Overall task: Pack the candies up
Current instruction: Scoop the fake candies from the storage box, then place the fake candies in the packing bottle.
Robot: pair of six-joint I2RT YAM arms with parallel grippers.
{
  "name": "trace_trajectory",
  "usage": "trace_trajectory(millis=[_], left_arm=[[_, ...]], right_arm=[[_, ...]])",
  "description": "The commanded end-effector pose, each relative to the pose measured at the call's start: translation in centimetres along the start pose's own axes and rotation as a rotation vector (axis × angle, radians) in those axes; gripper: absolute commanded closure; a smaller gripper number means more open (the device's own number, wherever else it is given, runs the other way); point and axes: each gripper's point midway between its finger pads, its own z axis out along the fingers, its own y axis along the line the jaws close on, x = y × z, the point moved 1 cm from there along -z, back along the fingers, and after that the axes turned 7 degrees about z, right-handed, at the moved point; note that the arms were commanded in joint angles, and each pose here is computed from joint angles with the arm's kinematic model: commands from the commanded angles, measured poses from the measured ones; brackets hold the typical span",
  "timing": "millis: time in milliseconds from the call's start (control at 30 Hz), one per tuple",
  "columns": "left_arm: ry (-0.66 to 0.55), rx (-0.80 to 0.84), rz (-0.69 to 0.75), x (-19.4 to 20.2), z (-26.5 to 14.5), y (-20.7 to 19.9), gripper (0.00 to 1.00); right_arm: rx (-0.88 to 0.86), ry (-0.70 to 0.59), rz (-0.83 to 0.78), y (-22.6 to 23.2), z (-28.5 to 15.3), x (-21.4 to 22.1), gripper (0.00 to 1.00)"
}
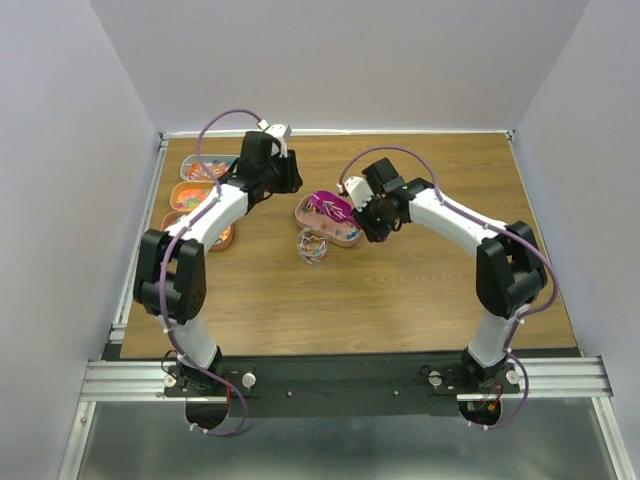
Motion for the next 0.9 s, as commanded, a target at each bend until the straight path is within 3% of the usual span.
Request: trace_trajectory(millis=[0, 100, 233, 667, 867], left_arm=[[-0.192, -0.102, 0.012, -5.3, -4.8, 1.6, 0.50], [-0.258, -0.163, 0.030, -6.6, -7.6, 2.1, 0.48], [-0.306, -0.124, 0.042, -6.7, -10.3, 0.9, 0.48], [-0.252, -0.114, 0.083, 1.5, -14.8, 0.6, 0.46], [-0.307, -0.250, 0.067, 1.6, -16.3, 2.7, 0.46]], right_arm=[[0.099, -0.102, 0.016, -1.1, -3.9, -1.4, 0.99], [0.126, -0.106, 0.012, -0.9, -5.2, -1.2, 0.99], [0.125, -0.138, 0.011, 0.4, -7.3, -1.3, 0.99], [0.208, -0.034, -0.059, 4.6, -8.7, 1.0, 0.99], [0.262, 0.050, -0.115, 6.2, -8.9, 2.1, 0.99]])
